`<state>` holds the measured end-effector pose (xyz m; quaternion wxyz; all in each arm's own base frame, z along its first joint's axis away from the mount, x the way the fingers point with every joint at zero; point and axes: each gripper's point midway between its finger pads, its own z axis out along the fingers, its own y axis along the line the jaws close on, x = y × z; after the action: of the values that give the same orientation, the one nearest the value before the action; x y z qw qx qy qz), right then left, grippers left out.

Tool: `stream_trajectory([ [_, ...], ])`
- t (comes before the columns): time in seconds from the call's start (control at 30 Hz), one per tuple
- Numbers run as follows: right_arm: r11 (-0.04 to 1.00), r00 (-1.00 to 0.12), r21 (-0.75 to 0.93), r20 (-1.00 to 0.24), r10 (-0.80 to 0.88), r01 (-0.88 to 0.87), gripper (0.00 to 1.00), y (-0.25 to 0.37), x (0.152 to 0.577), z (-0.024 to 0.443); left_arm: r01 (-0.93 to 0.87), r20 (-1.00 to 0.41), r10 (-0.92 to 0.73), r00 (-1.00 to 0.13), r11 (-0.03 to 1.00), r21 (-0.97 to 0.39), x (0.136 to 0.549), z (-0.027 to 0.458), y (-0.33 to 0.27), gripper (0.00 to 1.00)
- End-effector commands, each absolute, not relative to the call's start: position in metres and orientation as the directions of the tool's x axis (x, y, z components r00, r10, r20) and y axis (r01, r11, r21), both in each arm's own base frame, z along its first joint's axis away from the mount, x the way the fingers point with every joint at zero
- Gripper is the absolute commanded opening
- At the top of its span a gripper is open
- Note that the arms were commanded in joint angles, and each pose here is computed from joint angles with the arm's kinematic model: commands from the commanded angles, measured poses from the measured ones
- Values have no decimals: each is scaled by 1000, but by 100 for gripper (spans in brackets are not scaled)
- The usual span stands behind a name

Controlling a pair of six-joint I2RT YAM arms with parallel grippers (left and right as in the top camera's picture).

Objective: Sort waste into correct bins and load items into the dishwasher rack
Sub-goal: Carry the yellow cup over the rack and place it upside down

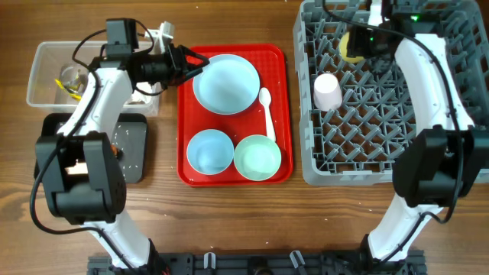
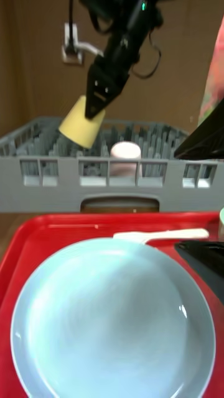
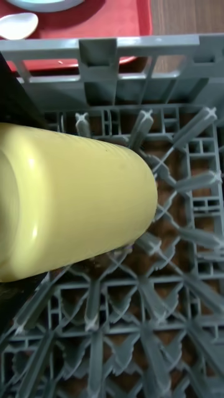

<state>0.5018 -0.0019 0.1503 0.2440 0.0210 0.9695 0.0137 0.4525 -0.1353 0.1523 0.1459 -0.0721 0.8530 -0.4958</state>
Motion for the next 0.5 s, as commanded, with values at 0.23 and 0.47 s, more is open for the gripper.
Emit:
stream_trajectory([
  [0.23,1000,-915,32,-402,14,1,14,12,505,113,66,-232,-227,-946,565,-823,450,145,-146,41],
  [0.47,1000,-914,31,-406,13,0,23,12,507,112,66,-232,-227,-946,565,-823,450,145,-146,42],
])
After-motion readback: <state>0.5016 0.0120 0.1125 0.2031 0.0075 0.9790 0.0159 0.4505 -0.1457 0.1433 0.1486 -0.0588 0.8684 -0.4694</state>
